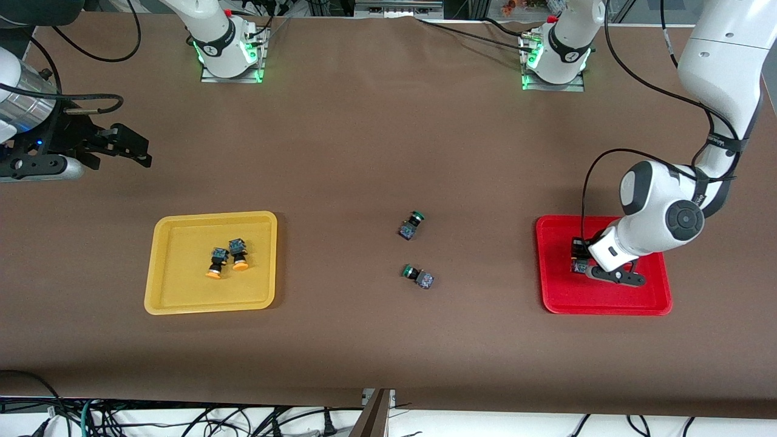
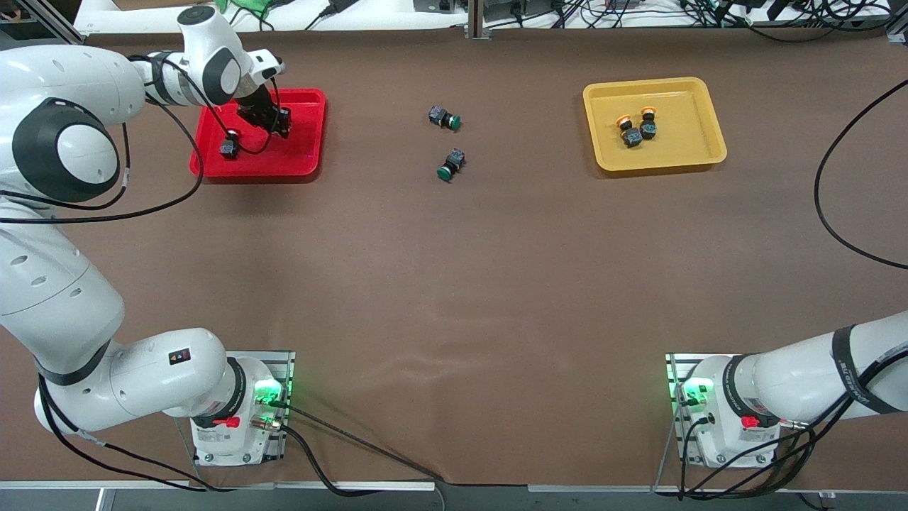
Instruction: Place red and yellow buttons in trays
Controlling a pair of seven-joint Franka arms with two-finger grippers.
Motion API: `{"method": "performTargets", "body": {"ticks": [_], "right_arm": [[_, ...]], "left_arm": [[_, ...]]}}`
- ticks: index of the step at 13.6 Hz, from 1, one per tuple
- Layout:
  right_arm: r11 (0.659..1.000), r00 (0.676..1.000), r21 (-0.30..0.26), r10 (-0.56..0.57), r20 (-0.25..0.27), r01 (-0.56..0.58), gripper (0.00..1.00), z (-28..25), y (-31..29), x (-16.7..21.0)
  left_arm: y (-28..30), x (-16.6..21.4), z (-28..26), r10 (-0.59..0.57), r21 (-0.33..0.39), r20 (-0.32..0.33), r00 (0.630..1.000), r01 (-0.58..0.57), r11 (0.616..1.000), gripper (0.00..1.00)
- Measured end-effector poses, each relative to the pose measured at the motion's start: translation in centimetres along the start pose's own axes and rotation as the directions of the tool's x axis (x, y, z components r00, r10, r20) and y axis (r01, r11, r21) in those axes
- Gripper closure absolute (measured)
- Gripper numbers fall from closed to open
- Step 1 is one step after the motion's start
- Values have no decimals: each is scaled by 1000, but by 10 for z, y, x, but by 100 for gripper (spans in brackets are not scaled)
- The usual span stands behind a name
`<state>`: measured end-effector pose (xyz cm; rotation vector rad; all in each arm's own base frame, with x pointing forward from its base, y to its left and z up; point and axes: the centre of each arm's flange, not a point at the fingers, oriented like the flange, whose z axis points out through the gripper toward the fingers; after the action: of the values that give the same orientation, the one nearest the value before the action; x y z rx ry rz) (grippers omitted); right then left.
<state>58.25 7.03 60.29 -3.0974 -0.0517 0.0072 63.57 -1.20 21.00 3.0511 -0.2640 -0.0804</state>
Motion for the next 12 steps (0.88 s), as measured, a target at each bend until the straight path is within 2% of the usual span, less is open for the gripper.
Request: {"method": "performTargets", "body": {"ticks": [4, 7, 9, 11, 12], "right_arm": [[1000, 1000, 0, -2, 0, 2, 0, 0, -1, 0], [1000, 1000, 0, -2, -1, 2, 0, 1, -1, 1], [1000, 1000, -1, -2, 3, 2, 0, 2, -1, 1], [1000, 1000, -2, -2, 19, 2, 0, 8, 0, 1], [1000, 1000, -3, -1, 25, 1, 0, 10, 0, 2]], "left_arm": [[10, -9, 11, 15, -5, -8, 1000, -15, 1000, 66], [7, -2, -2, 11, 4, -40, 999, -11, 1000, 41], [2, 11, -32, 5, 17, -52, 999, -4, 1000, 19], [3, 30, -79, 7, 26, -36, 999, -6, 1000, 1], [11, 39, -108, 14, 28, -27, 1000, -13, 1000, 0]]}}
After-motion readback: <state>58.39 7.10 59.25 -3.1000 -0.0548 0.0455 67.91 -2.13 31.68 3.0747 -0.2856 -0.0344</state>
